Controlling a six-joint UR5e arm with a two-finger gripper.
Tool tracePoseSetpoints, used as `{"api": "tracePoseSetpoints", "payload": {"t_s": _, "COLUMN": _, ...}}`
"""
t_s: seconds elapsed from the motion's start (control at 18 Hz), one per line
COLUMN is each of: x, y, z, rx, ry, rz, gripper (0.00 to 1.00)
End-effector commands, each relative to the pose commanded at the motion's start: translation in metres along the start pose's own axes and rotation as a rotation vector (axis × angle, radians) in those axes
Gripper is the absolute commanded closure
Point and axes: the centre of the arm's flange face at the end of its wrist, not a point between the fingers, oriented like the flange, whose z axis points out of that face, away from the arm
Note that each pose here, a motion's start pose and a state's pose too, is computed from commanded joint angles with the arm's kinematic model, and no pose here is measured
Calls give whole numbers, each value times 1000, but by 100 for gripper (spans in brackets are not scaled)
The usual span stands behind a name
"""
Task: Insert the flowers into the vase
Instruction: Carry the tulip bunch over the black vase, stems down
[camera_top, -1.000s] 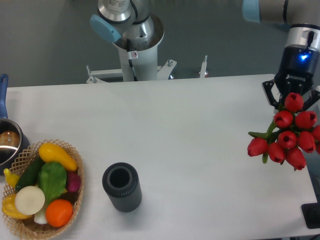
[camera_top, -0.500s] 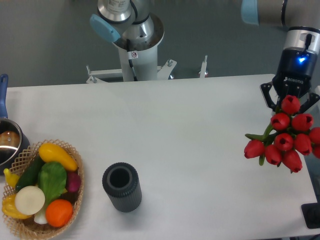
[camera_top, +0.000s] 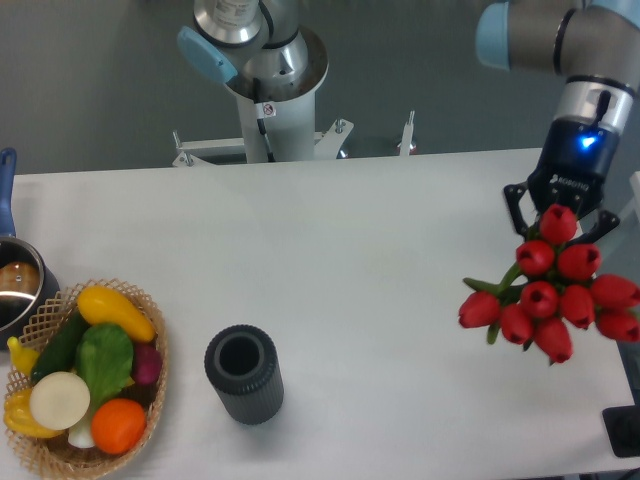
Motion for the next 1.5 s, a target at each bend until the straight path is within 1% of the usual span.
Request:
{"api": "tracePoseSetpoints", "payload": {"t_s": 0.44, "x": 55, "y": -46, "z": 53, "rx": 181, "ry": 192, "rz": 37, "gripper": 82}}
{"api": "tracePoseSetpoints", "payload": {"t_s": 0.72, "x": 89, "y": -68, "z": 74, "rx": 343, "ry": 328, "rz": 38, "gripper": 82}}
{"api": "tracePoseSetpoints", "payload": {"t_s": 0.89, "x": 114, "y": -79, "z": 96, "rx": 363, "ry": 393, "rz": 45, "gripper": 82}}
{"api": "tracePoseSetpoints", "payload": {"t_s": 1.22, "x": 155, "y": -99, "z": 124, "rx": 363, "ry": 470, "rz": 70, "gripper": 82}}
{"api": "tracePoseSetpoints", "payload": {"t_s": 1.39, "x": 171, "y": -100, "z": 146, "rx": 366, "ry": 516, "rz": 72, "gripper": 82}}
{"api": "tracePoseSetpoints", "payload": {"t_s": 1.5, "x": 175, "y": -98, "z": 149, "rx": 400, "ry": 546, "rz": 54, "gripper": 82}}
